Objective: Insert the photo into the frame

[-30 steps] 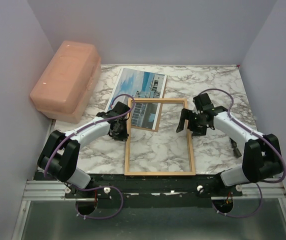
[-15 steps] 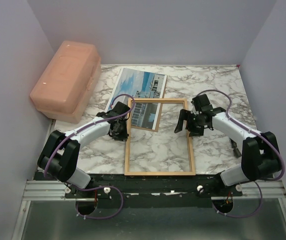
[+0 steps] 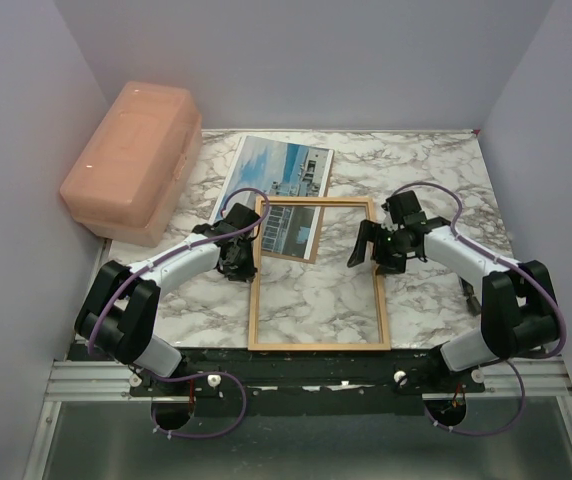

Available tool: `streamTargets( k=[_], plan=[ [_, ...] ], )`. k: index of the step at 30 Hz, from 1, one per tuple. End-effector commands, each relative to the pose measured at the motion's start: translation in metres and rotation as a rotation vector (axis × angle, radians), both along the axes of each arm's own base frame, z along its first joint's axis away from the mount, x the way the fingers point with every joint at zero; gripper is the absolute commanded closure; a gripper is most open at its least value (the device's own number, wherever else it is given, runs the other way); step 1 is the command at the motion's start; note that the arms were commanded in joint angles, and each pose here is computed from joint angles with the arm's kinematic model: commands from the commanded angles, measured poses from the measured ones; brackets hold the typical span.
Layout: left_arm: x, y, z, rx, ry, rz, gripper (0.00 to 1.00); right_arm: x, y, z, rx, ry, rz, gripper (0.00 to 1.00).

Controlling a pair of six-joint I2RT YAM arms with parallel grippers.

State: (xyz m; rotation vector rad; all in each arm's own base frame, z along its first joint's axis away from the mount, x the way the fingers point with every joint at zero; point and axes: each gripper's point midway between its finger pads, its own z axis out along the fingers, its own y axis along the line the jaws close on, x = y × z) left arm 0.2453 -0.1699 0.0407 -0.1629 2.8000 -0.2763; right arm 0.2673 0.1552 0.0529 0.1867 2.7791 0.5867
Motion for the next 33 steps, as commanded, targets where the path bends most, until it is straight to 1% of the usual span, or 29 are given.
streamTargets(
  k=[1, 6, 14, 20, 23, 26, 27, 31, 33],
  plan=[
    [-0.008, 0.007, -0.014, 0.041, 0.029, 0.003, 0.8, -0.01, 0.028, -0.008, 0.163, 0.048, 0.056, 0.11],
    [-0.008, 0.008, -0.014, 0.043, 0.031, 0.001, 0.8, -0.01, 0.043, 0.008, 0.261, 0.037, 0.074, 0.11],
    [-0.008, 0.008, -0.014, 0.044, 0.032, 0.0, 0.8, -0.003, 0.049, 0.039, 0.314, -0.04, 0.074, 0.11],
    [-0.008, 0.008, -0.014, 0.044, 0.031, -0.001, 0.8, -0.003, 0.053, 0.048, 0.353, -0.053, 0.076, 0.12],
    [-0.007, 0.008, -0.014, 0.045, 0.031, 0.0, 0.81, -0.001, 0.048, 0.043, 0.315, -0.062, 0.055, 0.12],
    [-0.006, 0.01, -0.01, 0.06, 0.025, 0.009, 0.9, 0.002, 0.035, 0.032, 0.23, -0.065, 0.018, 0.11],
    [-0.006, 0.011, -0.008, 0.073, 0.022, 0.009, 0.91, 0.002, 0.031, 0.029, 0.204, -0.063, 0.009, 0.11],
    [-0.008, 0.012, 0.0, 0.166, 0.006, -0.001, 0.91, 0.003, 0.009, 0.021, 0.109, -0.074, -0.038, 0.09],
    [-0.009, 0.01, 0.005, 0.209, -0.004, -0.009, 0.88, 0.003, -0.002, 0.019, 0.08, -0.074, -0.06, 0.08]
  ],
)
